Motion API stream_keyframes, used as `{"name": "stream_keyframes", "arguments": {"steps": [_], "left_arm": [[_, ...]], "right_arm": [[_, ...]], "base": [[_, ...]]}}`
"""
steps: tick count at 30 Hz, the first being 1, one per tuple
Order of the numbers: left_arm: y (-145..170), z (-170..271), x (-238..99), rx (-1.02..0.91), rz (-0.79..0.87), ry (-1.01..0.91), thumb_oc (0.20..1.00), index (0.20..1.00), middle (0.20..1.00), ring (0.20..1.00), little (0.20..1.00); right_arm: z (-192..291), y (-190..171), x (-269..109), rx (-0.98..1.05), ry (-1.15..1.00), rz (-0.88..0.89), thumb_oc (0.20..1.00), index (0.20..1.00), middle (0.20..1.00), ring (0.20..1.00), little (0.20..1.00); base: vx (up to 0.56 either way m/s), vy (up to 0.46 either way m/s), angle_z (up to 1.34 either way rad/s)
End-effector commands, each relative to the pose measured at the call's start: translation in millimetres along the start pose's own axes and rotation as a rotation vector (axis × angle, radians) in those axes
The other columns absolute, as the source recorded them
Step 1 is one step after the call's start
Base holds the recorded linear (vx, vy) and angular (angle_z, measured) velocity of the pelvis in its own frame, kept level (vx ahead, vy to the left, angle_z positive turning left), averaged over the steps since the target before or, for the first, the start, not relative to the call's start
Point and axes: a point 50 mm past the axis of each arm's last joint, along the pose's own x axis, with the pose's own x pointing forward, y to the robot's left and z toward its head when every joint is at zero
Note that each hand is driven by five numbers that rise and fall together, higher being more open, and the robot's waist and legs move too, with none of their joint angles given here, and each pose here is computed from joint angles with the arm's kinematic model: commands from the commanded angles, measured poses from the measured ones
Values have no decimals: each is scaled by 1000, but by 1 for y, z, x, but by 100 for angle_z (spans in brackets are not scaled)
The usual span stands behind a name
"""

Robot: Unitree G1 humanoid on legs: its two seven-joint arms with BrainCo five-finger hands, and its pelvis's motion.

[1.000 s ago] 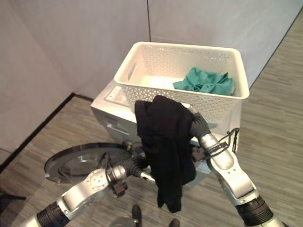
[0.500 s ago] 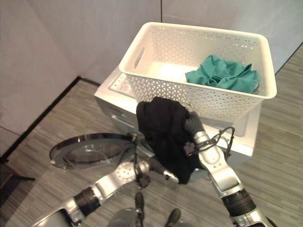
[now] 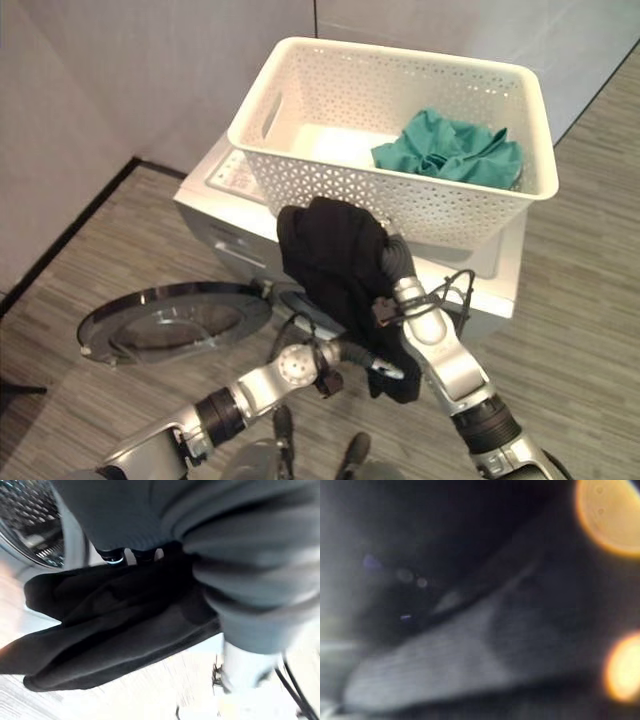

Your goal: Grab the laundry basket,head to the washer,open it,put in the laundry and shut it.

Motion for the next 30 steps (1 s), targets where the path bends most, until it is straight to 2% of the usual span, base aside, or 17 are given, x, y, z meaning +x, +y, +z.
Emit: {"name": "stream_keyframes", "arguments": {"steps": [1,5,10,16,17,18,26,27,28,29,30], "left_arm": [[-11,23,14,-59,22,-125,200,200,200,200,200],[3,22,7,-84,114,-156,200,200,200,200,200],[24,0,-7,-160,302,-125,200,200,200,200,200],[35,-17,-20,-197,396,-91,200,200,200,200,200],[37,-22,-23,-202,414,-79,200,200,200,200,200],[41,-30,-30,-219,447,-59,200,200,200,200,200],[52,-54,-57,-245,537,-19,200,200,200,200,200],[57,-59,-66,-251,572,-13,200,200,200,200,200],[57,-59,-66,-251,572,-12,200,200,200,200,200],[65,-69,-83,-259,634,1,200,200,200,200,200],[64,-69,-84,-261,633,3,200,200,200,200,200]], "right_arm": [[37,0,-4,14,-198,1,200,200,200,200,200],[35,-5,-10,-54,-197,-1,200,200,200,200,200],[26,-6,-20,-81,-163,11,200,200,200,200,200],[16,-15,-33,-159,-110,11,200,200,200,200,200],[14,-18,-36,-187,-96,15,476,476,476,476,476],[9,-24,-45,-224,-68,22,1000,1000,1000,1000,1000],[-22,-41,-85,-308,134,61,1000,1000,1000,1000,1000],[-36,-46,-102,-317,218,65,1000,1000,1000,1000,1000],[-36,-46,-102,-317,219,65,1000,1000,1000,1000,1000],[-63,-53,-139,-394,416,120,1000,1000,1000,1000,1000],[-63,-53,-140,-395,419,122,1000,1000,1000,1000,1000]], "base": [[0,0,0],[0,0,0],[-18,-9,-13],[-2,1,-5],[8,5,-4],[5,6,-8],[4,6,-6],[4,13,-14],[-3,24,-26],[-5,11,-19],[-8,11,-12]]}}
